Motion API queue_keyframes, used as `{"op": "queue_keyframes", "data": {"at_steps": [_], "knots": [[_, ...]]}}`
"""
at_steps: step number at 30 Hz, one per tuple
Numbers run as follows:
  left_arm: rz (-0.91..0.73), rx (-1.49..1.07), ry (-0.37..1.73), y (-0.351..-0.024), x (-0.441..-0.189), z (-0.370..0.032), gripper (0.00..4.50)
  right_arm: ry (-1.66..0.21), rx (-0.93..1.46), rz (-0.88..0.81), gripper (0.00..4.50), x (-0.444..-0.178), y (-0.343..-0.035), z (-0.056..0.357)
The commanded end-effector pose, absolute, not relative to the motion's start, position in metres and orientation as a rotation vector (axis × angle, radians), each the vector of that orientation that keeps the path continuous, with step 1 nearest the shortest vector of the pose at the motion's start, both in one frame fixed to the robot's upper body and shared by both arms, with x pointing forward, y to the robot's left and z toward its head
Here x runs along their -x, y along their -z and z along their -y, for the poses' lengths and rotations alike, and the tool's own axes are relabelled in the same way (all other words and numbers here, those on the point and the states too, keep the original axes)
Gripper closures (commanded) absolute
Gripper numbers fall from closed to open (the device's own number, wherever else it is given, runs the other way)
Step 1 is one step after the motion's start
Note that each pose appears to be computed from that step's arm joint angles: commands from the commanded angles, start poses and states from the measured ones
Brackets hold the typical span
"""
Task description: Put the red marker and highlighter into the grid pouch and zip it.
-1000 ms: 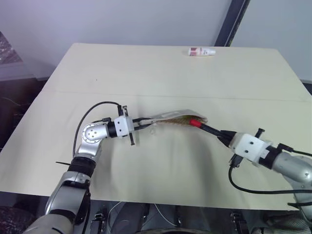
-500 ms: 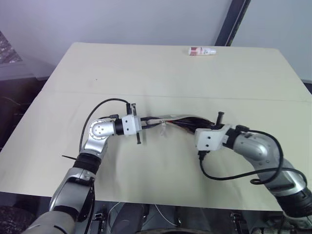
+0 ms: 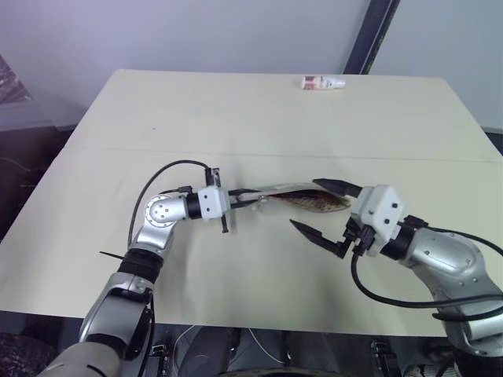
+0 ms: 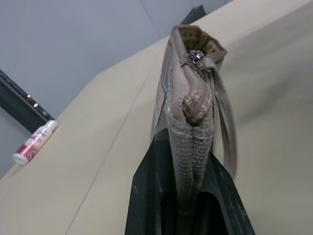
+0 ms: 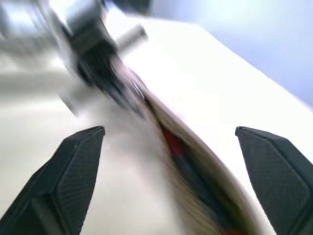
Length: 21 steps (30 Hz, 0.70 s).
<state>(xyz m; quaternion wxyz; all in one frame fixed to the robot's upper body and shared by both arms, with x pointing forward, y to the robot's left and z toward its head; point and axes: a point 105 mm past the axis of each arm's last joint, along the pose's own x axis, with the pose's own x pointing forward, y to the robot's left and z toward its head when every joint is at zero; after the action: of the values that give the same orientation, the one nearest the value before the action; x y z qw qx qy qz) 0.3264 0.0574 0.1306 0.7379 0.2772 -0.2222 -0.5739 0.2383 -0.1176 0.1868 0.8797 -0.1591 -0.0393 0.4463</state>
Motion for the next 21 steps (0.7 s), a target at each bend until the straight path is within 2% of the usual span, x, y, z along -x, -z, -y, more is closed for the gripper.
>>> {"op": "queue_keyframes", "data": {"at_steps": [1,4,7,12,18,21], "knots": [[0.530,-0.634,1.267,-0.135,-0.322,-0.047,4.50,-0.974,0.287,-0.126,0.07,-0.223,-0.154,0.116],[0.549,-0.656,1.283,-0.136,-0.319,-0.039,4.50,-0.928,0.283,-0.263,0.07,-0.221,-0.120,0.127],[0.566,-0.692,1.288,-0.136,-0.317,-0.035,4.50,-0.919,0.283,-0.287,0.07,-0.220,-0.101,0.128],[0.582,-0.708,1.301,-0.135,-0.313,-0.032,4.50,-0.736,0.201,-0.145,0.07,-0.263,-0.112,0.124],[0.596,-0.757,1.277,-0.137,-0.315,-0.025,4.50,-0.837,0.014,-0.070,0.07,-0.272,-0.130,0.087],[0.601,-0.780,1.272,-0.136,-0.315,-0.025,4.50,-0.877,-0.002,-0.076,0.88,-0.273,-0.129,0.082]]}}
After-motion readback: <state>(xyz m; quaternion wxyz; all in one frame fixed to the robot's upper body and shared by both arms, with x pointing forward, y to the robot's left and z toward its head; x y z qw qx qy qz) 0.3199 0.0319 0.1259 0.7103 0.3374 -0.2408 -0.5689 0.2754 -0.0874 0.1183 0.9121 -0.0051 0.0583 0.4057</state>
